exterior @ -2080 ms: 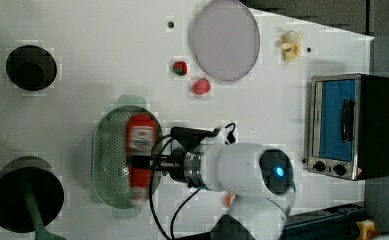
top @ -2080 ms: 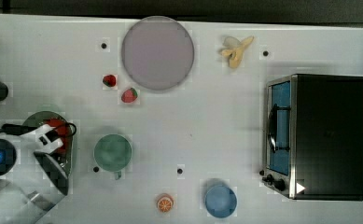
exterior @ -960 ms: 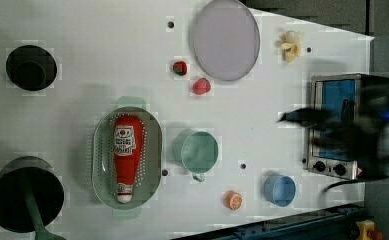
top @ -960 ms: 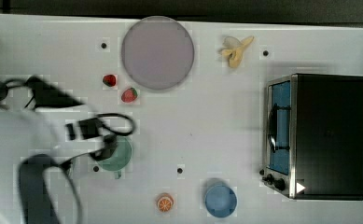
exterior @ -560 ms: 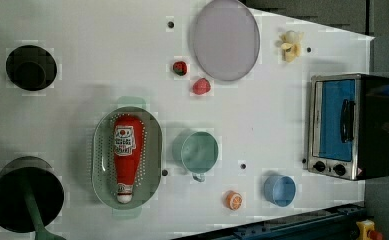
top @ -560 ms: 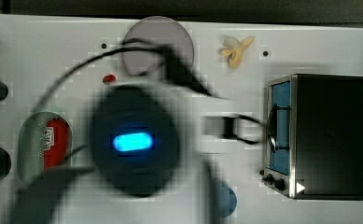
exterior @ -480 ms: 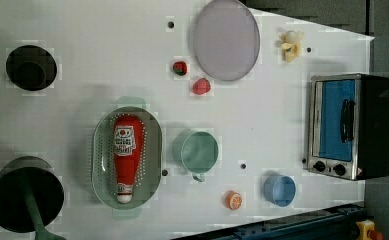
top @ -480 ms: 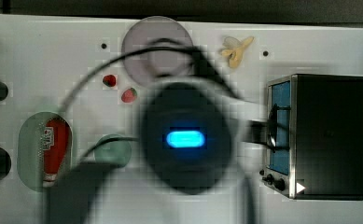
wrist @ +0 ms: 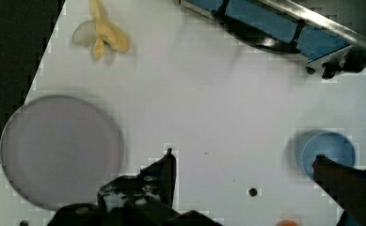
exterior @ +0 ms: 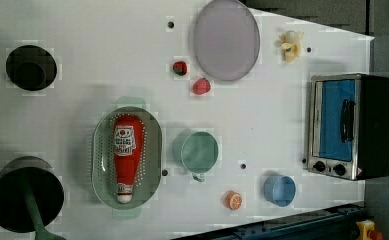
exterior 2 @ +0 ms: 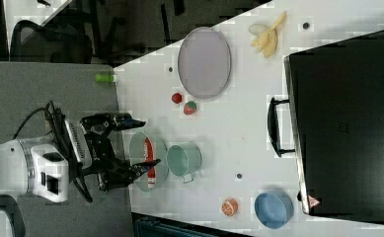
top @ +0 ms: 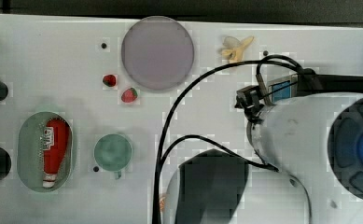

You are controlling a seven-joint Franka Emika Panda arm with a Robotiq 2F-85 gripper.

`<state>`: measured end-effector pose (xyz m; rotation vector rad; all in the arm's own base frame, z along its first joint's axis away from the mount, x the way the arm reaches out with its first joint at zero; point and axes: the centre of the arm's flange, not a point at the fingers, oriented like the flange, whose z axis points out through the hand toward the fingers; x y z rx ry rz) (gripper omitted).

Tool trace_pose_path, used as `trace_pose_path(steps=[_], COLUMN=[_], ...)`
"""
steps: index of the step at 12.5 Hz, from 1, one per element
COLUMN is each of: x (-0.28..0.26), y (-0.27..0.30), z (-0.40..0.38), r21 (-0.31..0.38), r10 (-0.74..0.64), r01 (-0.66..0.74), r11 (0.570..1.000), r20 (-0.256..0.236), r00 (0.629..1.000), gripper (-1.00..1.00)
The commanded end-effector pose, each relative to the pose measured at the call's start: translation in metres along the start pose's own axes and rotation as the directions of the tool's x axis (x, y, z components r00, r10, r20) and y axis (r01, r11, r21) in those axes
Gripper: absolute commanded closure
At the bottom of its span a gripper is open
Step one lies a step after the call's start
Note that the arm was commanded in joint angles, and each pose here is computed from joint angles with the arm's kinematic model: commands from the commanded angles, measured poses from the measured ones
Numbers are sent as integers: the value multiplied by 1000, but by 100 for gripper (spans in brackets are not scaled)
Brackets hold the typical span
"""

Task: Pick Ketchup from the table and place it in strainer.

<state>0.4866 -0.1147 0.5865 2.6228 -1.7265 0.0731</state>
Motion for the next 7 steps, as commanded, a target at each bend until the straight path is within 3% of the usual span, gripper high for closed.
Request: trace_pose_path(steps=[1,3,7], x=[-80,-88,-91], y=[-44,-41,-44], z=[-4,1,0], r21=[-6,-47,-40], r10=[-214,-222,-229], r01=[215,225,231], r11=[977,973,972], r20=[17,58,51], r00=[977,973,972], gripper=[-100,-100,-100])
